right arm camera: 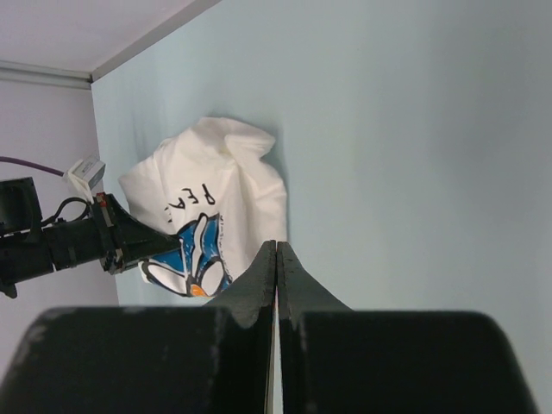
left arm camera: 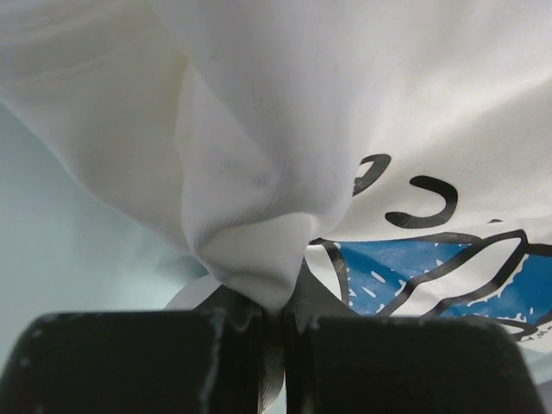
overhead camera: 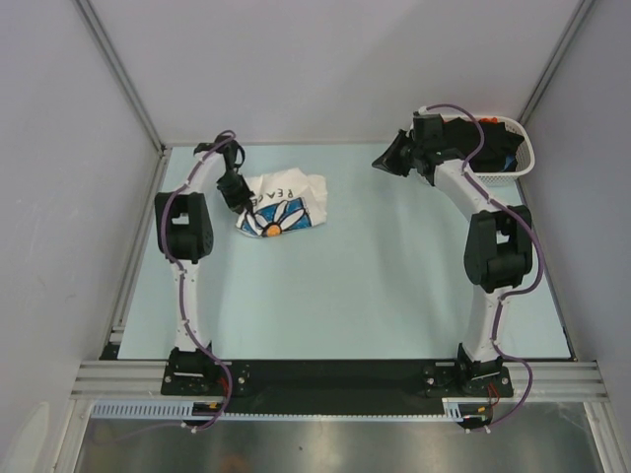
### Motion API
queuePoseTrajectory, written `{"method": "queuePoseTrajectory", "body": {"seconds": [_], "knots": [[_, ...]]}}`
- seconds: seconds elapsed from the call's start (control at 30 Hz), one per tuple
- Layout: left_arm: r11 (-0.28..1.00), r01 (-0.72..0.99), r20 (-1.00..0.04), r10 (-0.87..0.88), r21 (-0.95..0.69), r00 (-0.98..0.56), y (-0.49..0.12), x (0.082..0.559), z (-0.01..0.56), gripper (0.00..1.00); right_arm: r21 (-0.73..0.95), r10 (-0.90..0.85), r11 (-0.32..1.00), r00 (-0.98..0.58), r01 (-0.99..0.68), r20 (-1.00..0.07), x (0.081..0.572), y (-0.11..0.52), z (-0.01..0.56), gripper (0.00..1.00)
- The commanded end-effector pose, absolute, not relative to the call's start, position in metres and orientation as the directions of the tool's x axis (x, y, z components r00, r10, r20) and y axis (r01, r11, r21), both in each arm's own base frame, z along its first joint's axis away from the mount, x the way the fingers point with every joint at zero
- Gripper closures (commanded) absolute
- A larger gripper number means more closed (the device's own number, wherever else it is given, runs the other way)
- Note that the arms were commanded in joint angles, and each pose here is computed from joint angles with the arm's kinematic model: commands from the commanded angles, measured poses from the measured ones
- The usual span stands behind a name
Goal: Fold and stack the t-shirts
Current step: Put the neatly folded tshirt into the corner of the board with the left arm
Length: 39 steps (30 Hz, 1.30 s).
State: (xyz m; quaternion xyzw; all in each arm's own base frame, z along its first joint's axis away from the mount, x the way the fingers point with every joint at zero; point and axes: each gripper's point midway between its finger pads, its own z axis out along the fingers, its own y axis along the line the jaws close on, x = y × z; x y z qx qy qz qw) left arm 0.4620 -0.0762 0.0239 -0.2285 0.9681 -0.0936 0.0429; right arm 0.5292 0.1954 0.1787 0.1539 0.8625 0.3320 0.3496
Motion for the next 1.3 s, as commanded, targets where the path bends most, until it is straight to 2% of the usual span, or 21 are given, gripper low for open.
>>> {"method": "queuePoseTrajectory", "body": {"seconds": [0.0,0.17,0.3,0.73,0.77,0.83,0.87,0.9,0.93,1.03,1.1,1.27], "knots": [[0.87,-0.493,-0.136,-0.489,0.0,-0.862,0.008,0.45,0.041,1.0,0.677,0.485,0.735,-0.669,-0.036,-0.563,0.523,0.179,0.22,1.0],[0.867,-0.485,-0.194,-0.459,0.114,-0.867,0.048,0.451,0.053,1.0,0.669,0.484,0.743,-0.675,-0.019,-0.557,0.512,0.161,0.216,1.0],[0.855,-0.49,-0.181,-0.462,0.169,-0.868,0.075,0.443,0.057,1.0,0.665,0.482,0.747,-0.679,-0.012,-0.554,0.507,0.153,0.214,1.0],[0.76,-0.618,-0.186,-0.589,0.204,-0.786,0.142,0.422,0.06,0.98,0.675,0.479,0.738,-0.695,-0.012,-0.536,0.504,0.154,0.212,1.0],[0.76,-0.619,-0.186,-0.591,0.197,-0.785,0.146,0.421,0.06,0.79,0.676,0.482,0.737,-0.695,-0.008,-0.533,0.504,0.153,0.211,1.0],[0.763,-0.619,-0.18,-0.592,0.189,-0.785,0.148,0.421,0.06,0.49,0.678,0.482,0.735,-0.696,-0.01,-0.532,0.503,0.154,0.211,1.0],[0.76,-0.619,-0.185,-0.592,0.197,-0.785,0.15,0.421,0.061,0.21,0.68,0.483,0.734,-0.697,-0.008,-0.529,0.503,0.155,0.21,1.0],[0.758,-0.621,-0.19,-0.592,0.198,-0.783,0.151,0.421,0.063,0.08,0.68,0.482,0.734,-0.698,-0.009,-0.529,0.503,0.156,0.21,1.0],[0.755,-0.625,-0.204,-0.592,0.199,-0.78,0.151,0.42,0.069,0.01,0.681,0.483,0.732,-0.697,-0.01,-0.529,0.503,0.156,0.21,1.0],[0.742,-0.646,-0.257,-0.598,0.179,-0.759,0.152,0.419,0.09,0.0,0.681,0.484,0.733,-0.694,-0.012,-0.533,0.503,0.157,0.211,1.0],[0.732,-0.669,-0.335,-0.603,0.127,-0.724,0.151,0.423,0.119,0.0,0.682,0.483,0.732,-0.701,-0.008,-0.526,0.501,0.16,0.207,1.0],[0.738,-0.675,-0.433,-0.605,0.011,-0.668,0.134,0.416,0.165,0.0,0.684,0.478,0.729,-0.711,-0.007,-0.517,0.498,0.166,0.201,1.0]]}}
